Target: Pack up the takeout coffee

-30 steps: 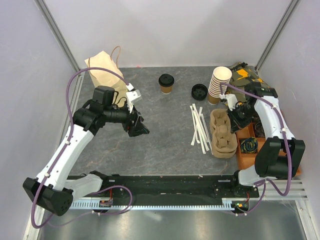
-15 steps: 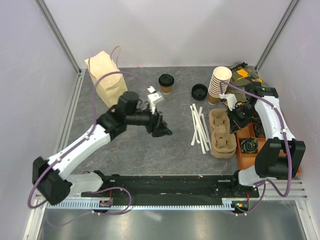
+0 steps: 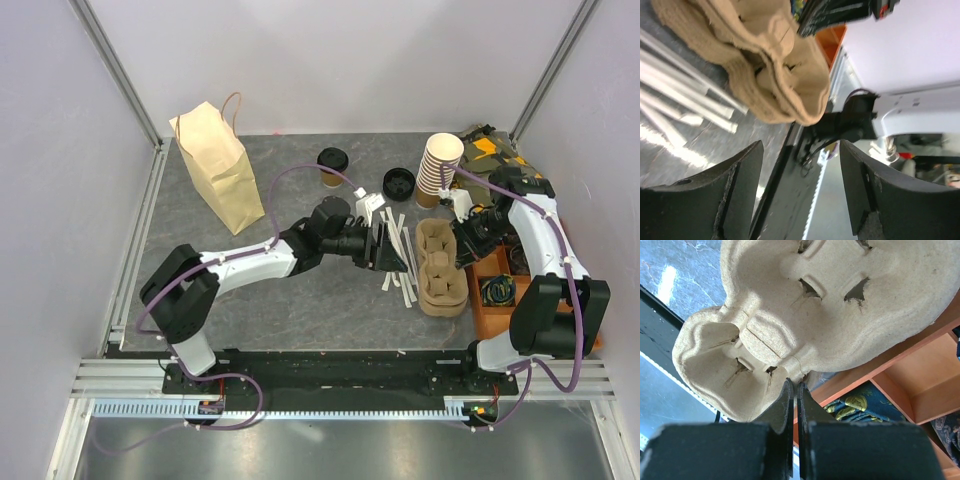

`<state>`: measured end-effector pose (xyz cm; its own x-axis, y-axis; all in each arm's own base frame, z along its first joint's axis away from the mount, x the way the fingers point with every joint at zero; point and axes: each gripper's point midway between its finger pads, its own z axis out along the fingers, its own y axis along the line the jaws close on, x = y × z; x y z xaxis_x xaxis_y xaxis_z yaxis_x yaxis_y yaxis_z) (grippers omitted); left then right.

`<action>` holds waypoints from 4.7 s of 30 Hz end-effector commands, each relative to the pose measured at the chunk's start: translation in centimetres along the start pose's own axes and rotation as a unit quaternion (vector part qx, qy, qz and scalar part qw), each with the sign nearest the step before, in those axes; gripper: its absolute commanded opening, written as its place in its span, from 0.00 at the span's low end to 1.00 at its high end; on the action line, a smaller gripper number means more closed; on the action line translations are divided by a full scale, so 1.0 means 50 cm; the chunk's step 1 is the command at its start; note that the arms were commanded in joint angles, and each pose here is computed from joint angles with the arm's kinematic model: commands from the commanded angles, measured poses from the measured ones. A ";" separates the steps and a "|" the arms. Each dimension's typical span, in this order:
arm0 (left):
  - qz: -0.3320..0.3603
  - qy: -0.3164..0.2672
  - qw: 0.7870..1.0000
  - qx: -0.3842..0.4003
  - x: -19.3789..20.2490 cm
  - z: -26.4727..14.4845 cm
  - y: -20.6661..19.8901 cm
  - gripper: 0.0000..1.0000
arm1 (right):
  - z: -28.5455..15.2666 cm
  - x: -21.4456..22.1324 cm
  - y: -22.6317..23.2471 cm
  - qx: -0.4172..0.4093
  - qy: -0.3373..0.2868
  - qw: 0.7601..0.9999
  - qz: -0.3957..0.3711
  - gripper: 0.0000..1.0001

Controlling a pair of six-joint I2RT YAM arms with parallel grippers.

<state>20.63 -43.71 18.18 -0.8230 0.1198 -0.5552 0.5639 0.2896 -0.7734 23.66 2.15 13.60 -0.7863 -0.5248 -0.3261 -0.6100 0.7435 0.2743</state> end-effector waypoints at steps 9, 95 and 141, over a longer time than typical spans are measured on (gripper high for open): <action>-0.097 -0.039 0.993 0.055 -0.033 0.091 -0.092 0.68 | -0.003 -0.012 0.003 -0.008 -0.024 1.000 0.003 0.00; -0.136 -0.065 0.981 0.122 -0.102 0.093 -0.157 0.02 | -0.180 -0.066 0.017 0.002 -0.164 0.983 0.085 0.69; -0.117 0.013 0.992 -0.039 0.076 -0.252 0.171 0.02 | 0.051 -0.047 0.067 0.017 -0.046 0.998 -0.032 0.41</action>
<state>22.02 -29.03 14.22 -0.9343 0.0149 -0.3562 0.3307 0.4093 -0.8504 23.23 7.40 11.73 -0.7629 -0.4967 -0.4139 -0.6227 0.7365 0.2641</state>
